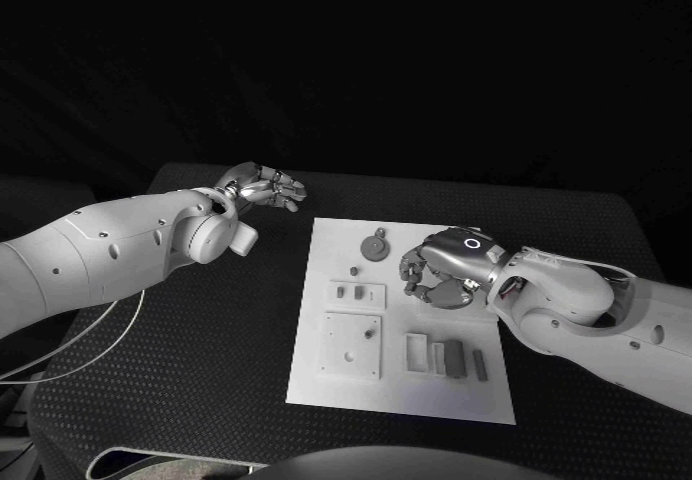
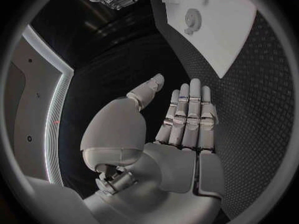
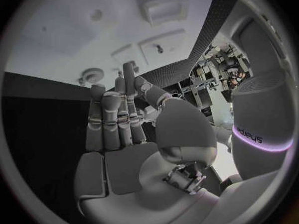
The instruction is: Assemble the parts on the task board
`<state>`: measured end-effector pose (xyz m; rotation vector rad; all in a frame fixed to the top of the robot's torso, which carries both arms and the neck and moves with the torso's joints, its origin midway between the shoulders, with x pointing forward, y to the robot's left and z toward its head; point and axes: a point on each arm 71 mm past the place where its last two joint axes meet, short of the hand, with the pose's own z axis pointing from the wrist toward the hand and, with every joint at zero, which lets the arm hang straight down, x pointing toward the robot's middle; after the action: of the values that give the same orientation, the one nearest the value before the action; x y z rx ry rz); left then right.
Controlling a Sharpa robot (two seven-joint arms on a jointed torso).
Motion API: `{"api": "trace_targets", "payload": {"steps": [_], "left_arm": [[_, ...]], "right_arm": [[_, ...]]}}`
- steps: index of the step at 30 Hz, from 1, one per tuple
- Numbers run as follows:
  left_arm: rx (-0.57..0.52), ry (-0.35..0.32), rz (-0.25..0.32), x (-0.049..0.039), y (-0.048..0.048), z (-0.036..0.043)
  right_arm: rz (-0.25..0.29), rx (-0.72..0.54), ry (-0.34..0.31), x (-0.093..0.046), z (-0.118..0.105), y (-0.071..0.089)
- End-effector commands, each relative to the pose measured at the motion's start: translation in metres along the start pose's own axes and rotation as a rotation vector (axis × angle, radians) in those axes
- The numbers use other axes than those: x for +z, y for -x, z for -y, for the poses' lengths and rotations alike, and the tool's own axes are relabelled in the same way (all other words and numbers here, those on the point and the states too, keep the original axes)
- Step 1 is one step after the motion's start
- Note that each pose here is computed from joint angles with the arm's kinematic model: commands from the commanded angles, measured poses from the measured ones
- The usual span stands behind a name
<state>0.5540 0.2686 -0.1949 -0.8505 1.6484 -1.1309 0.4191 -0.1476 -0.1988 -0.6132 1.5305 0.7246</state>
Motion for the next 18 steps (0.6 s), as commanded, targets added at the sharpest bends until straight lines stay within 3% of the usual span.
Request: {"api": "trace_targets", "payload": {"steps": [1, 8, 18], "left_arm": [[-0.008, -0.011, -0.013, 0.0011, -0.0027, 0.0021], [-0.009, -0.016, -0.017, 0.0026, -0.0051, 0.0032], [-0.01, -0.021, -0.026, 0.0048, -0.0098, 0.005]], "right_arm": [[0.033, 0.068, 0.066, 0.012, -0.016, 0.001], [0.017, 0.048, 0.178, 0.037, -0.052, -0.017], [-0.061, 0.074, 0.248, 0.047, -0.086, -0.056]]}}
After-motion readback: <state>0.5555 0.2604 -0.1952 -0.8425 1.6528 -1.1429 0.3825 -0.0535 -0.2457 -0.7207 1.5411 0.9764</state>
